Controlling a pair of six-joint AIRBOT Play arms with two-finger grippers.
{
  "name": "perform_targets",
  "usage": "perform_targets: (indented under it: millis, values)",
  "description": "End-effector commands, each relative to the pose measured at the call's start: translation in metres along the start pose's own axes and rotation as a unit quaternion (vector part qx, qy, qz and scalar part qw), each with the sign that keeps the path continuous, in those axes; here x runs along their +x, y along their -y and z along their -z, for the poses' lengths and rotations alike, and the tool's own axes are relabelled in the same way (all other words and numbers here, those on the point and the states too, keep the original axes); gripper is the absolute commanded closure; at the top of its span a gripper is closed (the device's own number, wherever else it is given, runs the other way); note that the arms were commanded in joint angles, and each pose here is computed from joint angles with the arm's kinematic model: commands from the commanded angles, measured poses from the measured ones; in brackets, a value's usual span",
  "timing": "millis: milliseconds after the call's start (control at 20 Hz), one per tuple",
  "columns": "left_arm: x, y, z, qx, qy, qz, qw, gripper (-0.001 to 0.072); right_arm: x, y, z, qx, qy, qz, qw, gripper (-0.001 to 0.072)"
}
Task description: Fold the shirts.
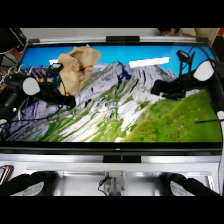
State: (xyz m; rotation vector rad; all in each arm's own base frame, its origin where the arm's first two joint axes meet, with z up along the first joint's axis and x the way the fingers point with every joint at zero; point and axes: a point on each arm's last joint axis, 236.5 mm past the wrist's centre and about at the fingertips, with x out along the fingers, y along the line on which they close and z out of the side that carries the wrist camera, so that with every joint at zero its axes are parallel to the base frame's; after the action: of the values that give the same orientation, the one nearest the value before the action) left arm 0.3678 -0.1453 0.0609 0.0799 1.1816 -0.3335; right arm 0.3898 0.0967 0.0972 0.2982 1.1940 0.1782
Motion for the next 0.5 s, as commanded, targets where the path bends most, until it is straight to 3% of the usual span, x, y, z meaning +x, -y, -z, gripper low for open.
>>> perform_targets:
  millis: [0, 100, 200, 300, 450]
  values:
    - [0.007, 0.017, -0.037, -0.056, 0.069, 0.041, 0.995, -0.0013, 0.000, -0.001, -0.009, 0.000, 0.018, -0.003, 1.000, 0.0079]
    - [0.009, 0.017, -0.069, -0.066, 0.131, 0.049, 0.988, -0.0013, 0.000, 0.000, 0.002, -0.004, -0.005, 0.001, 1.000, 0.0080]
    - [0.012, -0.017, -0.103, -0.078, 0.183, 0.008, 0.980, 0.0009, 0.000, 0.002, 0.012, -0.012, -0.027, 0.004, 1.000, 0.0080]
    - [0.022, -0.087, -0.117, -0.114, 0.157, -0.072, 0.978, 0.0032, 0.000, 0.006, 0.015, -0.016, -0.032, 0.013, 0.999, 0.0079]
    - [0.056, -0.149, -0.115, -0.194, 0.072, -0.084, 0.975, 0.0031, 0.000, 0.006, 0.014, -0.016, -0.030, 0.013, 0.999, 0.0079]
